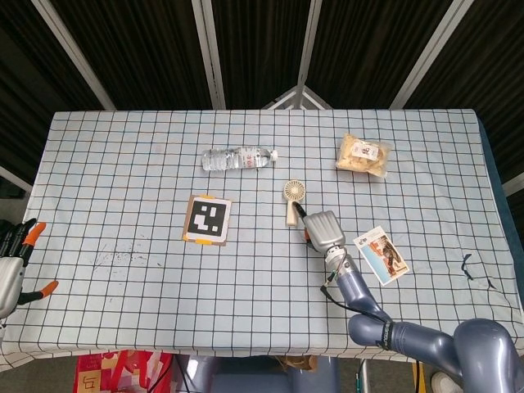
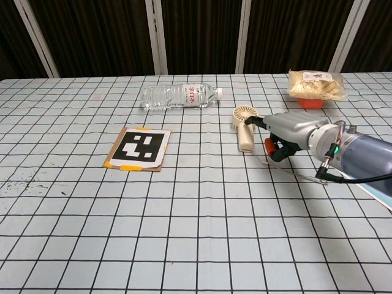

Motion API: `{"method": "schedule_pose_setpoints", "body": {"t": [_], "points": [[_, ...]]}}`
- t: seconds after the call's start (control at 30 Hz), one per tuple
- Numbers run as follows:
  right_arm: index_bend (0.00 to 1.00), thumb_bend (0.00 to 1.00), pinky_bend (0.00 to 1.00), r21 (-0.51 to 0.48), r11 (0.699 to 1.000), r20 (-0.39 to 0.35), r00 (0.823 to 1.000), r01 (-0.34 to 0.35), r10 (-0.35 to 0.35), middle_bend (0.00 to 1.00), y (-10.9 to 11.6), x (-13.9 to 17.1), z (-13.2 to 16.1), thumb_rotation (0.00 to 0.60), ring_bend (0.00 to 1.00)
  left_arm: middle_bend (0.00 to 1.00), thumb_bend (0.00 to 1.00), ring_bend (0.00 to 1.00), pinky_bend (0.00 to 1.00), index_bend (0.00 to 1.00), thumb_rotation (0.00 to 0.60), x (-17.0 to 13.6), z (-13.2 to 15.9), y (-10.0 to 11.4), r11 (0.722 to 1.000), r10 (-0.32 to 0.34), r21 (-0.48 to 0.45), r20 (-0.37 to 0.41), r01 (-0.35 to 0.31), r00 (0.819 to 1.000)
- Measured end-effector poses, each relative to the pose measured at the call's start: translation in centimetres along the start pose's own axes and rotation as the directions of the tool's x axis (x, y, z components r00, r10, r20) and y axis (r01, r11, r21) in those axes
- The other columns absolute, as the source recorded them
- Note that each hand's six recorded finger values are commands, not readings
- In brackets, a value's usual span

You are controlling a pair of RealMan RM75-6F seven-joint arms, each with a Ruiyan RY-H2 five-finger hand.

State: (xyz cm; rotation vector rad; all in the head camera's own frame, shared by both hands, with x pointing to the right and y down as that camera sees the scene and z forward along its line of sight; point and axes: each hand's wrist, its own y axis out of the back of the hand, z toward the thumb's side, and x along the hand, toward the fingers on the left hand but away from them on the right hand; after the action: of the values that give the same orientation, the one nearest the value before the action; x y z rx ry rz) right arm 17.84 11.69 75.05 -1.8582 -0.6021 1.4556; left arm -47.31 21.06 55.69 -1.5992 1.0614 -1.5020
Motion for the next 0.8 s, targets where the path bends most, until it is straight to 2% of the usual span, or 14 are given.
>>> {"method": "schedule_pose_setpoints", "body": {"t": [0.47,0.8], "points": [[0.00,0.84,0.85,0.012,1.000,0.019,0.999,-0.028,0.028,0.81,-0.9,0.0,-0.6,0.600,0.87,0.00,0.09,0.00,0.00,0.00,0.600,0.0,0.0,0.0,1.000,-0.005,-0.008,0.000,0.005,1.000],[0.00,0.85,0.85,0.031,0.996,0.028,0.997,-0.078,0.077,0.81,-2.4,0.3,-0.9,0.600,0.87,0.00,0.09,0.00,0.00,0.00,0.600,0.0,0.0,-0.1,1.000,-0.007,-0.017,-0.003,0.007,1.000]]}}
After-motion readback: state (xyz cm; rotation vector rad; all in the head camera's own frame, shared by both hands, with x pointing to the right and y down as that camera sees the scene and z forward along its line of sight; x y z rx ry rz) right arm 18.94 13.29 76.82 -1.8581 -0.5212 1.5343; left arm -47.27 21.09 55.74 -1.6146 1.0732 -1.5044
